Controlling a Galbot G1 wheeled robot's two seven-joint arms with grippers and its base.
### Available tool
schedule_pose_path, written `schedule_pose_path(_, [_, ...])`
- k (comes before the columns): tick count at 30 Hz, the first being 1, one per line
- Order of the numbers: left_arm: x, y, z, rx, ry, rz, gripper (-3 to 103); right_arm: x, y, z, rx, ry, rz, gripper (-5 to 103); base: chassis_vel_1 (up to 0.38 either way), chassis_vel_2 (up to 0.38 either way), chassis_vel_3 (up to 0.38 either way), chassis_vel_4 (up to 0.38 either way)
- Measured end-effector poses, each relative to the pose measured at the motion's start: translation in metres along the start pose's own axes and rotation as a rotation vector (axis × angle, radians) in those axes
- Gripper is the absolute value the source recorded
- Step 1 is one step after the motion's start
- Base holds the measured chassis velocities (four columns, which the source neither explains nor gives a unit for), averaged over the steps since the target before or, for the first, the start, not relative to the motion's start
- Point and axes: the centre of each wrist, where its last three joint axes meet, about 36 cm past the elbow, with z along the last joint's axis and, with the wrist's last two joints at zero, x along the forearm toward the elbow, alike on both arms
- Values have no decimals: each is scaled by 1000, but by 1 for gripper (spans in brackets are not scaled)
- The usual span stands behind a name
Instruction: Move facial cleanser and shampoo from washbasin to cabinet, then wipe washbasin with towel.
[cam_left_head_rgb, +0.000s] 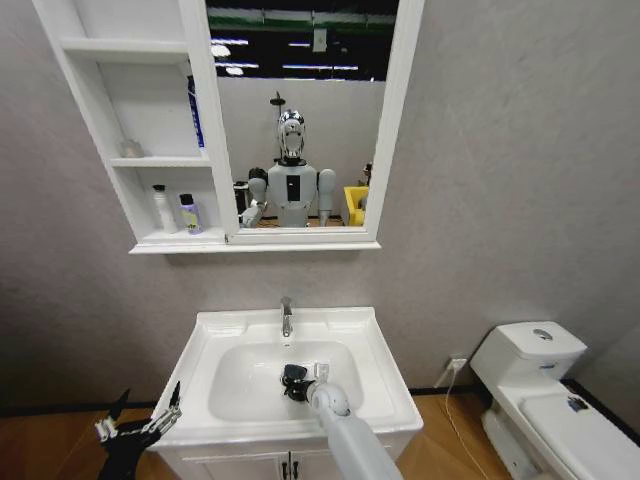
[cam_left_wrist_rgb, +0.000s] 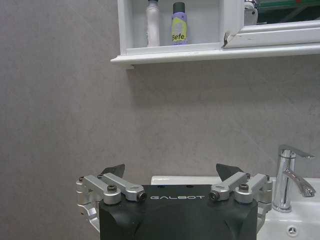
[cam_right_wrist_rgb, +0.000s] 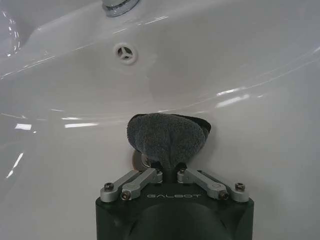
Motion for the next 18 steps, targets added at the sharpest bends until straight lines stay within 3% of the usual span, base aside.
schedule_pose_path(7, [0,0,0,0,0,0,100,-13,-22,-12,-23,-18,43,8,0,0,0,0])
schedule_pose_path(18, [0,0,0,0,0,0,100,-8,-29,-11,-37,-40,82,8,0,0,0,0])
